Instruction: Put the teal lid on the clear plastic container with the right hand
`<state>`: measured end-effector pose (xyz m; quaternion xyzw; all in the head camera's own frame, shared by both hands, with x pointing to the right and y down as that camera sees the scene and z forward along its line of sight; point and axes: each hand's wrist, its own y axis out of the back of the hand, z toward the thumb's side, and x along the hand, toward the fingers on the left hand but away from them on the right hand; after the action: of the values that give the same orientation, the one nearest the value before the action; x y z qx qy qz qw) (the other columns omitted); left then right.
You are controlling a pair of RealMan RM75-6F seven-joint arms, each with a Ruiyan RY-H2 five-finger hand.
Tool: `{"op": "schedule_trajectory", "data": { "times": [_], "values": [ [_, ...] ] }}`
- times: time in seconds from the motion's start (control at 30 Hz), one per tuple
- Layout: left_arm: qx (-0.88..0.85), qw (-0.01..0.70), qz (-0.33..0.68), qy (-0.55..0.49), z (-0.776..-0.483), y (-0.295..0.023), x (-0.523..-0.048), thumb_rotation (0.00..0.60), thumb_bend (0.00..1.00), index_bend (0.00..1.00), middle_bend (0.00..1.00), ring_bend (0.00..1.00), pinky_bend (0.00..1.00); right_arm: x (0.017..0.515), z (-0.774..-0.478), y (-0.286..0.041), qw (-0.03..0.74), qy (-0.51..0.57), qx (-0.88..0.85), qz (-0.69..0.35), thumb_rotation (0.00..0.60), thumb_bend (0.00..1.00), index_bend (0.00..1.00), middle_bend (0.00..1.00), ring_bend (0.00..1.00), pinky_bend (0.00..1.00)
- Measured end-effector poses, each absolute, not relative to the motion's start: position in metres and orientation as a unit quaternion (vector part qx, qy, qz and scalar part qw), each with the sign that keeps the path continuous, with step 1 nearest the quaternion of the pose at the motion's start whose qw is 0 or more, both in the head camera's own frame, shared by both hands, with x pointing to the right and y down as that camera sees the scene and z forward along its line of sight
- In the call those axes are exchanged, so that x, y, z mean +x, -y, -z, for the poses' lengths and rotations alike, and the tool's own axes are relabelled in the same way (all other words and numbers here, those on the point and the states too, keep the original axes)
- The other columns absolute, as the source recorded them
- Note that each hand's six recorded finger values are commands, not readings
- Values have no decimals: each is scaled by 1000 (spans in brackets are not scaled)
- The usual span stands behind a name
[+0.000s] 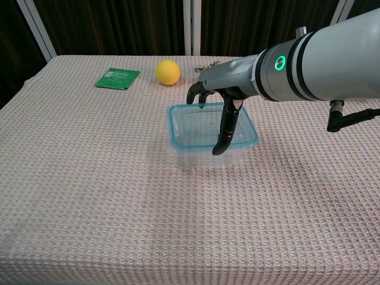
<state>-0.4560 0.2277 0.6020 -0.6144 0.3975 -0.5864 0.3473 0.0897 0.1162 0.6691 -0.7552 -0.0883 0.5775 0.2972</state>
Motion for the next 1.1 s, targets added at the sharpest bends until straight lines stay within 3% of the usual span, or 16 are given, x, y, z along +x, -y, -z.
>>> {"op": "schedule_trajectory", "data": {
  "times": [1.1],
  "values": [
    [-622, 346, 581, -395, -606, -226, -455, 600, 0, 81, 64, 0, 28, 85, -685, -123, 287, 95, -746, -593, 600, 94, 293, 202, 0, 0]
  ]
}}
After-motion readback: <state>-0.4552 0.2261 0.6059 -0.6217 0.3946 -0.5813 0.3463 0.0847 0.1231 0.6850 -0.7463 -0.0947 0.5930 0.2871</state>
